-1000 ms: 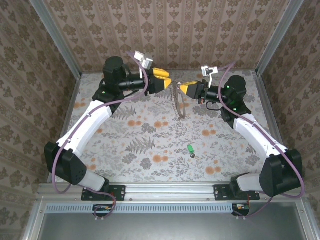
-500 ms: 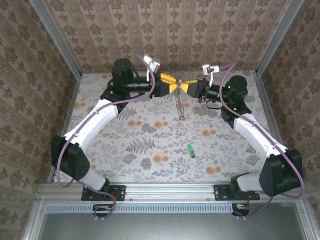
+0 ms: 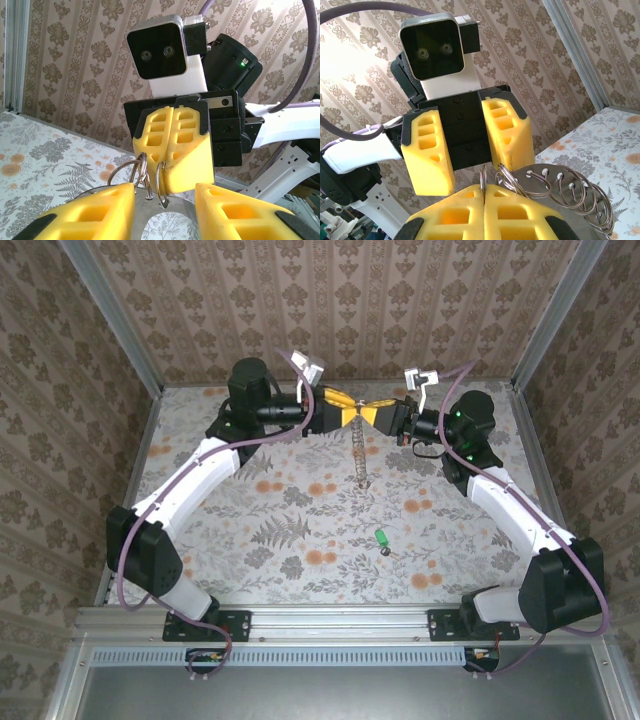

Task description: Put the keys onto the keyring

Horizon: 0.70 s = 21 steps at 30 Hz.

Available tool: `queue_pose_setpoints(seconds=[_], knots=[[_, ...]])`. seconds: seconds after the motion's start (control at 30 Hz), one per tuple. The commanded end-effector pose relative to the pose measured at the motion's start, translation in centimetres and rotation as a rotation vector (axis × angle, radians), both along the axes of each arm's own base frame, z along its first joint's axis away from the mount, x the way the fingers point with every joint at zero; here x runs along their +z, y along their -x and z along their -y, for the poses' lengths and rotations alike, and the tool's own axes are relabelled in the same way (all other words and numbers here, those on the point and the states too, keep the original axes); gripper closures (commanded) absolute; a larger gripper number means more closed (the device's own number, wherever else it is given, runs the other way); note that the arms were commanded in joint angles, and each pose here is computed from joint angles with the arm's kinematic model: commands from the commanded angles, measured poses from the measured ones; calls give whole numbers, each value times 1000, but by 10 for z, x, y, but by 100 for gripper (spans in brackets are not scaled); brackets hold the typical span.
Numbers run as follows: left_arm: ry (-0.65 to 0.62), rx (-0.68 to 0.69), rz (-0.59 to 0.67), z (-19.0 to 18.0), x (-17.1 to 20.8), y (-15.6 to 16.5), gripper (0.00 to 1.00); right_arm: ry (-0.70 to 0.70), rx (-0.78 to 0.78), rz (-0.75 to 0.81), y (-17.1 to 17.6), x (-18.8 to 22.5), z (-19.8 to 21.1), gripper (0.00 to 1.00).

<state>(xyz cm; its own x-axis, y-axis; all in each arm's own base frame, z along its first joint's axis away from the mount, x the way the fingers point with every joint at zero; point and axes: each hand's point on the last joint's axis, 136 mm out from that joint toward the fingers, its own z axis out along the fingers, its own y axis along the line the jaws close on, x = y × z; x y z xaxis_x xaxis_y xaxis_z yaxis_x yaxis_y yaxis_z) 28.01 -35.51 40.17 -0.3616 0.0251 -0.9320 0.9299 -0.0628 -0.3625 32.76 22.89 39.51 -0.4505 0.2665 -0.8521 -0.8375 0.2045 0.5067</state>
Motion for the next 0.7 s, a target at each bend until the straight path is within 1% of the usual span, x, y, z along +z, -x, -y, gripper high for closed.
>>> queue_pose_setpoints(seconds=[0.0,0.13,0.27,0.4,0.57,0.63,0.67], knots=[[11,-37,9,5,2,4,64,-26,3,85,4,26,1,100],[11,-41,5,7,0,3,65,-24,3,82,3,25,2,100],[16,-44,9,9,2,4,69,-23,2,78,3,23,1,100],[19,-46,12,10,3,5,76,-23,-3,78,2,23,2,100],[24,-44,16,9,5,5,77,-21,-4,75,1,21,2,100],[26,-42,19,10,6,5,80,-21,-4,74,1,21,2,100],[26,-40,20,10,6,5,83,-19,-4,71,1,20,1,100]])
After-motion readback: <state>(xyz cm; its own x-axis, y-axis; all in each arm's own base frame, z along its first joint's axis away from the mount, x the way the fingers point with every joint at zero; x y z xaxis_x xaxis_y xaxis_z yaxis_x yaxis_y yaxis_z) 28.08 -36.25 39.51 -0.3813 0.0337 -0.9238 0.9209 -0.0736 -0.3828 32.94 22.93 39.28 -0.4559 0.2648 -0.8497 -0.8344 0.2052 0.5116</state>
